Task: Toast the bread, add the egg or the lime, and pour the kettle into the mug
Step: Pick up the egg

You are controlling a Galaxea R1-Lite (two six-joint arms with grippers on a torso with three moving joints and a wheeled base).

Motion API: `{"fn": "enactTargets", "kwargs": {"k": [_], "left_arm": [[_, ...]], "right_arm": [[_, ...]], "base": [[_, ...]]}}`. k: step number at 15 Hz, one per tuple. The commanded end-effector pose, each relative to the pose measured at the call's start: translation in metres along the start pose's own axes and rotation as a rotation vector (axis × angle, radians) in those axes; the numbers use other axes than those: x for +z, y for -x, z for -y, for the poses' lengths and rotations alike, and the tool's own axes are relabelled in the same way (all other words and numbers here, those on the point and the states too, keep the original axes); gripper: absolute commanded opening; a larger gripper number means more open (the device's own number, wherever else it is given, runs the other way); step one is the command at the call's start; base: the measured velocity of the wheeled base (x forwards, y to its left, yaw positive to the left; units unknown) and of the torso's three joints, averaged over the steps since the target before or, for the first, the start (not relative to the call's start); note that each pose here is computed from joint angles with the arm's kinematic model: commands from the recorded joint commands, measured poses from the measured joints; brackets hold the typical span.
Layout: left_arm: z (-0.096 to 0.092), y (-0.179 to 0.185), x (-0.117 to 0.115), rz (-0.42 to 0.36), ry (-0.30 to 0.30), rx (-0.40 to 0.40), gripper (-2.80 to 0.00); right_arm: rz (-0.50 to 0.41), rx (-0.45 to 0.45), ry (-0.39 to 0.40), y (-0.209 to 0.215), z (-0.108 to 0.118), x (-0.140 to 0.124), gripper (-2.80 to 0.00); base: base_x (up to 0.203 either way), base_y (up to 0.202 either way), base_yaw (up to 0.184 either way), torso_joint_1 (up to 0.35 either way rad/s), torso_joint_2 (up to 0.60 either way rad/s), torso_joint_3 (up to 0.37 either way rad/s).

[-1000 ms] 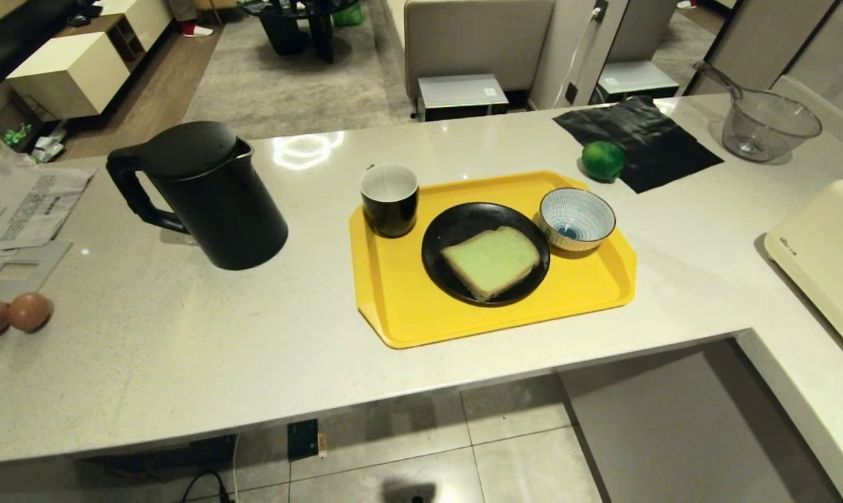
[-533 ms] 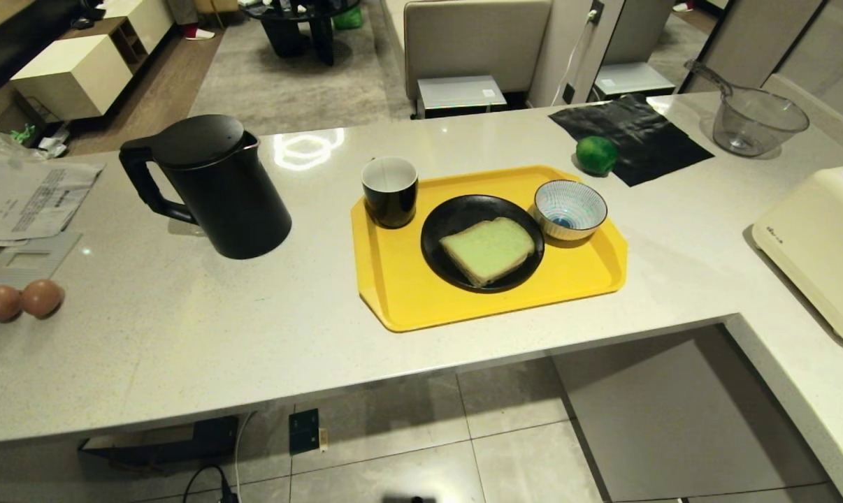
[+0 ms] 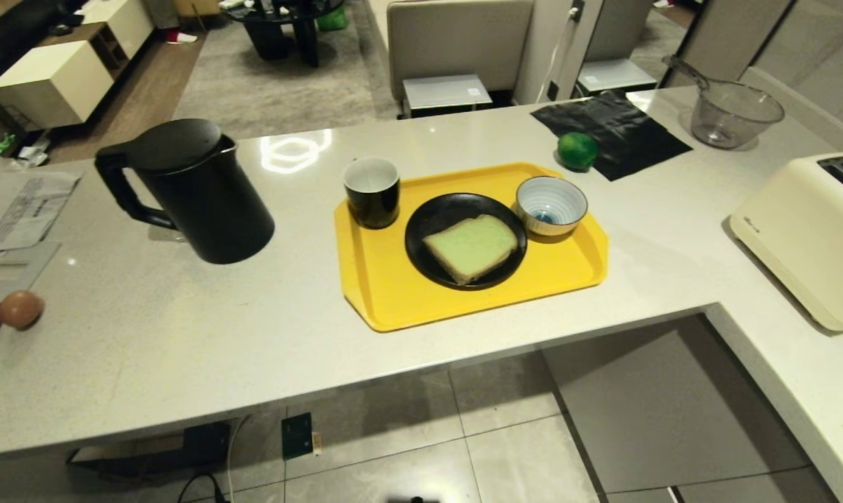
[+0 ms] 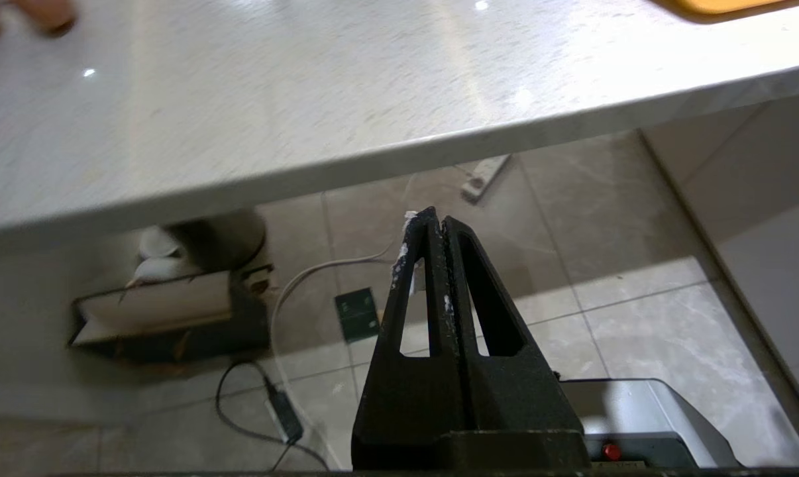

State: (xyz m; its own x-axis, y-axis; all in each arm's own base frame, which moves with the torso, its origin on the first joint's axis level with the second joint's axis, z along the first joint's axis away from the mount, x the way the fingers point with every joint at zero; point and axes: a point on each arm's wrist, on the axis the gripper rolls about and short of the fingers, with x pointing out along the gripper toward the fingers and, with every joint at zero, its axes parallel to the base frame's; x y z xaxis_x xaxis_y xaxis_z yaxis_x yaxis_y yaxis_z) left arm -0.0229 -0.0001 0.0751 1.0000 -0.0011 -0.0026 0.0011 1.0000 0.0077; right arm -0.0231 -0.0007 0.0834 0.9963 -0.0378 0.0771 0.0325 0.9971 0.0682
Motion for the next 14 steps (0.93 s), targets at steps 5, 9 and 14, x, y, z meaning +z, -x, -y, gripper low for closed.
{"fn": "enactTargets", "kwargs": {"k": [5,9,14], "left_arm": [[0.0,0.0001,0.0,0.001,0.0,0.0,-2.8],[0.0,0.0001,0.0,0.001,0.0,0.001,-2.8],[0.0,0.0001,0.0,0.001,0.0,0.001,-2.8]], "right_arm": [[-0.027,-0.002,0.001,-0.0016,0.0004,-0.0073,-2.8],[-0.027,-0.002,0.001,-0.0016,0.0004,-0.0072,-2.8],[-0.027,-0.002,0.002,-0.0016,0.0004,-0.0072,-2.8]], "base": [[-0.001,0.006,-0.166,0.003,0.0,0.002],[-0.001,0.008,-0.172,0.002,0.0,0.005],[0.001,0.008,-0.17,0.001,0.0,0.002]]}}
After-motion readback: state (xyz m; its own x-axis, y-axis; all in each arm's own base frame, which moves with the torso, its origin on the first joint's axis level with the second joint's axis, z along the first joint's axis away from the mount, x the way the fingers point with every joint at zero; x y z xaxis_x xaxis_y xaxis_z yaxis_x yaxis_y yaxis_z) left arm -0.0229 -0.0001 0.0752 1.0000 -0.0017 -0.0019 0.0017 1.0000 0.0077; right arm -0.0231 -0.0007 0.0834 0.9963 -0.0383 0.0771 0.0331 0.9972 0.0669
